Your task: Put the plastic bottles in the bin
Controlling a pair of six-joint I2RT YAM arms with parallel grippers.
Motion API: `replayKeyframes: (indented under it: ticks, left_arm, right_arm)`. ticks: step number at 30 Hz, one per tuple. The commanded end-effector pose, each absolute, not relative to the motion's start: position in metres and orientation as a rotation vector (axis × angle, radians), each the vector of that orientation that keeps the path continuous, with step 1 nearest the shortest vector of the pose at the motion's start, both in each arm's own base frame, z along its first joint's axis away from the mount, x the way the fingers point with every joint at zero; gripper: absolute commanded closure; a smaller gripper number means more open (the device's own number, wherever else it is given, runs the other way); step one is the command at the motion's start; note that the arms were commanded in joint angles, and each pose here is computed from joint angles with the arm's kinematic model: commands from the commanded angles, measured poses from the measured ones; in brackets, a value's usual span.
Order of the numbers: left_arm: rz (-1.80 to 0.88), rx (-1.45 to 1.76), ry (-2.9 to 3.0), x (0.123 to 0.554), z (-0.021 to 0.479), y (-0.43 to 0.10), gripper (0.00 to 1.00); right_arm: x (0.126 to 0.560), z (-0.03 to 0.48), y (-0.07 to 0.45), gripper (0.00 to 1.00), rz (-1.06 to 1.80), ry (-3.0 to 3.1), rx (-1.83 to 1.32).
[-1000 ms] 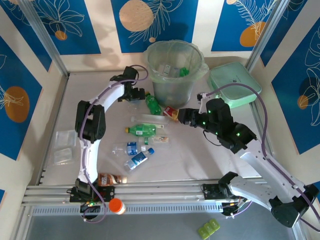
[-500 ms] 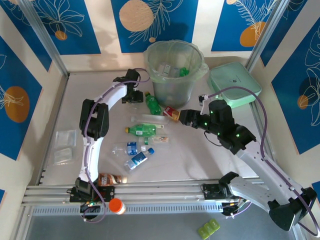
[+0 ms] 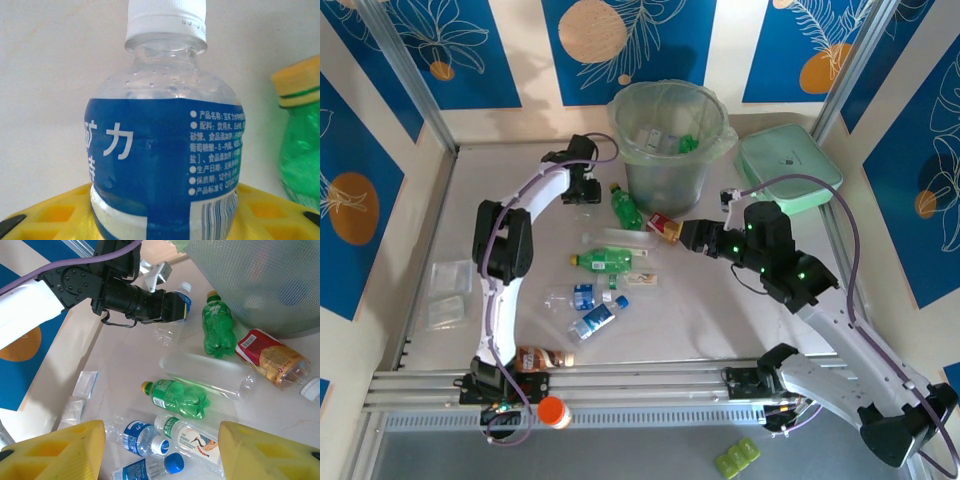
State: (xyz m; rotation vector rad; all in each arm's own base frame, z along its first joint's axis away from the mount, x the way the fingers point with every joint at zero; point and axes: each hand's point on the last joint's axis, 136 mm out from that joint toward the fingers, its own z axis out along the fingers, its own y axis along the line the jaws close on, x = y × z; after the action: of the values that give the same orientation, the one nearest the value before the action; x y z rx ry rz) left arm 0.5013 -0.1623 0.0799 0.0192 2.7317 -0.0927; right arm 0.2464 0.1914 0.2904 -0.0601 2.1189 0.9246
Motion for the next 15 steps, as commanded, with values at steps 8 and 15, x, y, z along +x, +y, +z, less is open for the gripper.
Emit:
replayKeyframes:
  ticks: [8, 15]
  left_arm:
    - [-0.374, 0.072, 2.436, 0.429, 0.247, -0.174, 0.5]
    - [-0.628, 0.317, 2.206, 0.332, 0.32, -0.224, 0.51]
  right_arm:
    - [0.238, 0.363, 0.183, 0.38, 0.917, 1.95, -0.113]
    - [0.229, 0.395, 0.187, 0.38, 0.998, 1.884, -0.146]
